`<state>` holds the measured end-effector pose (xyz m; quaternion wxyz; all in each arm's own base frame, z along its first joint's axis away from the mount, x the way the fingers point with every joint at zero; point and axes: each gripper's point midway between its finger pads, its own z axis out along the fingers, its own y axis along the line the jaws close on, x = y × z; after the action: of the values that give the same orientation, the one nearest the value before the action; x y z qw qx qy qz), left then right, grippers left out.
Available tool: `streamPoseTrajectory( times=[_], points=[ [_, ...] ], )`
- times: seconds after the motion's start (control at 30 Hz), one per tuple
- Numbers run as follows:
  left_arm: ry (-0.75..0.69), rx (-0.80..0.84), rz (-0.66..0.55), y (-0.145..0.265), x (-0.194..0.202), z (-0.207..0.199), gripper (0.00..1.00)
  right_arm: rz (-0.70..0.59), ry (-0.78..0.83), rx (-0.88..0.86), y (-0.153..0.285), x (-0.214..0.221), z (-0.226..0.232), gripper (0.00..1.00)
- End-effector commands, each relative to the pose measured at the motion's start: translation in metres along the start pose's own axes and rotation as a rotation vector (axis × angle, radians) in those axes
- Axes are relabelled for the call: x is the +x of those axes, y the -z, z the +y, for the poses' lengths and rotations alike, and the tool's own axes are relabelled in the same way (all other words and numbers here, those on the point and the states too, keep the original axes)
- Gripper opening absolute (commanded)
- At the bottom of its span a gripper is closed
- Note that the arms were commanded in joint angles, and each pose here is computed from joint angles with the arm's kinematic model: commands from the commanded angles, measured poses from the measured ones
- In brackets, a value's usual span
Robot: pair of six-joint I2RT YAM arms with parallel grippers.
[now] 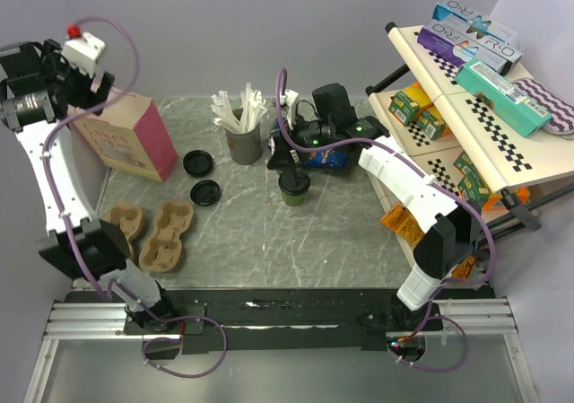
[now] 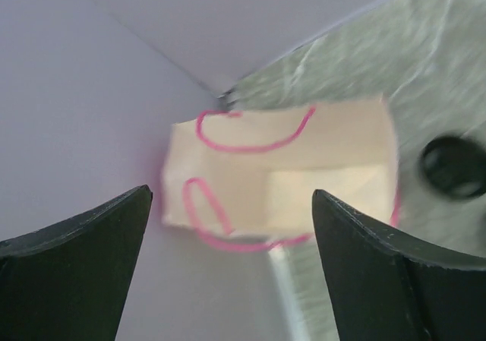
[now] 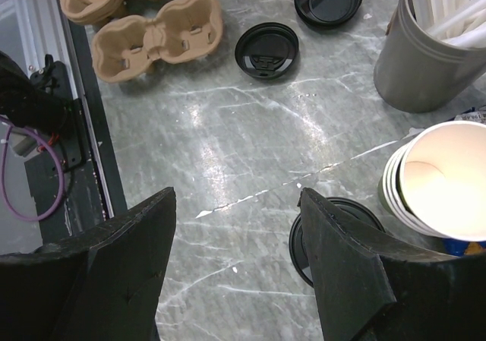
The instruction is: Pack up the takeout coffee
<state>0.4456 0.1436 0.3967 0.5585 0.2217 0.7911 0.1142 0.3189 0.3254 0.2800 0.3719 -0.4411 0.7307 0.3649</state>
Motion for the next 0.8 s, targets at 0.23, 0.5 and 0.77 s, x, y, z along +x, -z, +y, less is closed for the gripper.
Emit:
streamPoseTrajectory(
  times=[0.23, 0.5, 0.77],
  points=[
    [-0.598, -0.146, 0.127, -0.005, 0.023, 0.042, 0.92, -0.036, 0.012, 0.001, 0.004, -0.012, -0.001, 0.73],
    [-0.676, -0.248, -0.012, -0.043, -0.001, 0.039, 0.92, -0.03, 0.022, 0.021, 0.01, -0.006, 0.0, 0.73],
    [-0.671, -0.451, -0.185, -0.033, -0.044, 0.049, 0.93, -0.024, 0.036, 0.043, 0.014, -0.001, -0.001, 0.74]
  ],
)
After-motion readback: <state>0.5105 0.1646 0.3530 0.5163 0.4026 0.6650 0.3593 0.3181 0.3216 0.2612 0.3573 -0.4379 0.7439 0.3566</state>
